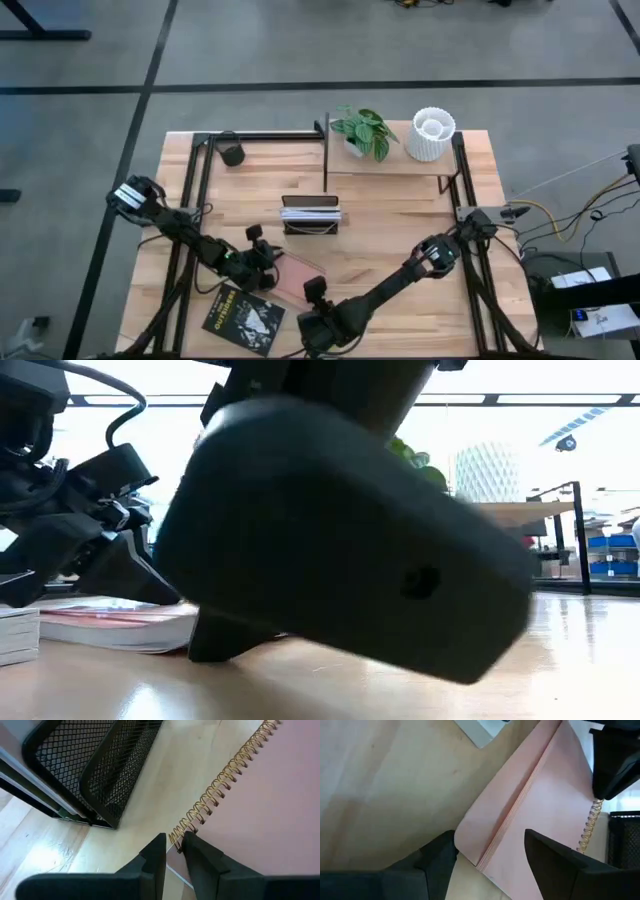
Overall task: Stock shelves
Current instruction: Put the pink notebook into the black mesh bookshelf
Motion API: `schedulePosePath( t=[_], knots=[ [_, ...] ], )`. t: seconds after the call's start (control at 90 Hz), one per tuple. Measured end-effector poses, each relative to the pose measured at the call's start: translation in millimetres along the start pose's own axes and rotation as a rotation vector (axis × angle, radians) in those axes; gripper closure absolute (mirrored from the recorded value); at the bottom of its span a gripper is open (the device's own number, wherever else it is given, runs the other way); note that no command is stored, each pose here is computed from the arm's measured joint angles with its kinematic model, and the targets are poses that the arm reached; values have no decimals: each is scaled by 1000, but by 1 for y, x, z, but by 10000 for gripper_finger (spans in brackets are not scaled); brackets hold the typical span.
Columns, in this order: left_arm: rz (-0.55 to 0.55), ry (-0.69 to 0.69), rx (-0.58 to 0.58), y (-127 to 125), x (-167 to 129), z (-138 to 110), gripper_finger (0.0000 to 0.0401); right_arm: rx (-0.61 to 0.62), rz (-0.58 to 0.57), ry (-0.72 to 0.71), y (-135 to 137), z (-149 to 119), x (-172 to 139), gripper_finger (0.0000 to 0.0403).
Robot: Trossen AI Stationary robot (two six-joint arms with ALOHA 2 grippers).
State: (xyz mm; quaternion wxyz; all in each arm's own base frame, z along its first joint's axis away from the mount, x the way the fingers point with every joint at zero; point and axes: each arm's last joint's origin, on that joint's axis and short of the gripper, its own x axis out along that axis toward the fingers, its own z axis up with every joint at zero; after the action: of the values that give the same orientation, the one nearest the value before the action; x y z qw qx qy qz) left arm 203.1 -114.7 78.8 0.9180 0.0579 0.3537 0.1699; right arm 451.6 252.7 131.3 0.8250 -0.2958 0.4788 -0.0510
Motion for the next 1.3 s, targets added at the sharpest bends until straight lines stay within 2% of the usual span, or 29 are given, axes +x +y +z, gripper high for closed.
schedulePosePath(
  t=[0.233, 0.567, 0.7, 0.911, 1.133, 1.3],
  knots=[
    [-1, -1, -1, 0, 0, 0, 343, 4, -125, 10, -10, 0, 4, 214],
    [-1, -1, -3, 0, 0, 0, 343, 125, -45, 41, -18, -3, 15, 257],
    [-3, -2, 0, 0, 0, 0, 343, 167, -1, 52, -23, -3, 18, 297],
    [-47, 7, 33, 4, -11, 8, 343, 181, 20, 79, -28, -2, 13, 389],
    [-169, 97, 52, 23, -39, 18, 343, 237, 56, 90, -42, 10, -9, 388],
    [-174, 107, -5, 38, -55, 22, 343, 258, 62, 75, -61, 16, -37, 396]
  ],
)
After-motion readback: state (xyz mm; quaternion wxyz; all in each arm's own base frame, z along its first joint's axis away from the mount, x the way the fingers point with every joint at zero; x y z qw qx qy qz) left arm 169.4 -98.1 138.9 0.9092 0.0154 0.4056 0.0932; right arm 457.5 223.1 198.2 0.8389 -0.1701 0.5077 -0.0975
